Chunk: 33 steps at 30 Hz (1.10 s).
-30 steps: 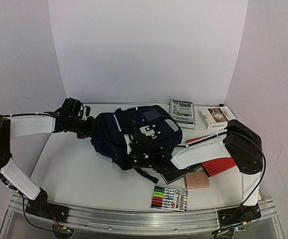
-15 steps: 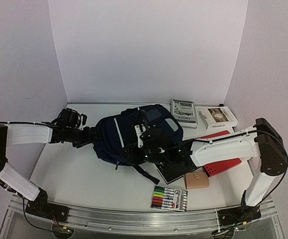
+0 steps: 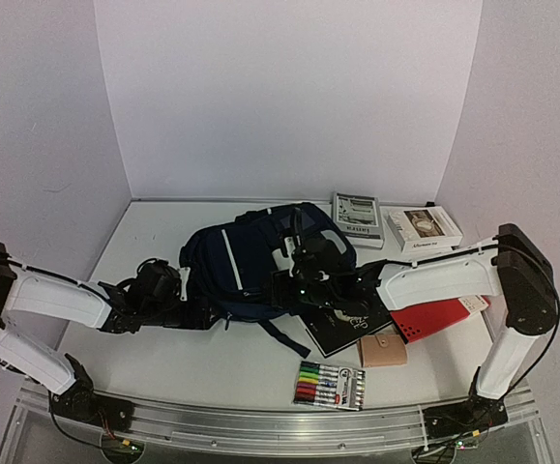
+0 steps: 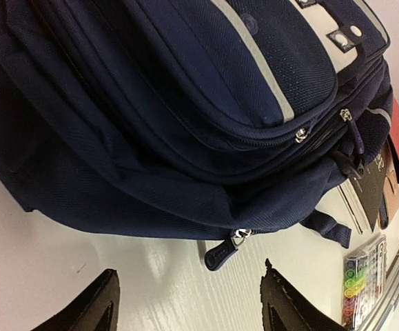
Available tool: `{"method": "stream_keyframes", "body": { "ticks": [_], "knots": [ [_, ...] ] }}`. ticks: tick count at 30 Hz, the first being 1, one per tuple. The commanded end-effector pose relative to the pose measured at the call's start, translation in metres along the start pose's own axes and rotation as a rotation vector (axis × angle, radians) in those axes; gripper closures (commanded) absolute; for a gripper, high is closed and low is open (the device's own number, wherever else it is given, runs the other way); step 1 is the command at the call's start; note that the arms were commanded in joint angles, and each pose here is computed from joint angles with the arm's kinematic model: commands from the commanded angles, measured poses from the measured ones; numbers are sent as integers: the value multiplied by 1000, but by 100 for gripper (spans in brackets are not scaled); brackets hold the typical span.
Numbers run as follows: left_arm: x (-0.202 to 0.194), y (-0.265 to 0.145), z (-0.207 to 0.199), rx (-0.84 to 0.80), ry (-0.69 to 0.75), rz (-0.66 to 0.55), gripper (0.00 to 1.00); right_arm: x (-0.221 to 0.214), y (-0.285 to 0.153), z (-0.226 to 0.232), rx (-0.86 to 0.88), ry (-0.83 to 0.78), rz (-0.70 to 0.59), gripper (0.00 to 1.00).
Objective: Pack the student bag
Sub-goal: Unzip the student bag at the center of the board.
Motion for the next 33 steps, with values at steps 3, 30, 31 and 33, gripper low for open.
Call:
{"method": "stream_keyframes", "body": {
  "ticks": [3,30,31,33],
  "knots": [
    [12,26,-29,-44,114,-23,37,14,-14,11,50,34,-43,39],
    [50,-3,-41,164,133,-38,100,7,-20,28,73,-151,-44,38],
    [52,-7,-42,159,140,-43,100,5,-16,29,73,-173,-37,36],
    [57,-16,-46,144,151,-51,100,3,-11,32,80,-201,-27,35]
  ]
}}
Point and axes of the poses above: each gripper's point midway between its finger pads, its own y axis out along the fingers, its own z axis along the line the jaws close on, x = y × z, the point moved 7 cm from there along -y, back along the fingers, and after that the axes turned 11 degrees about y, right-handed, at the moved point
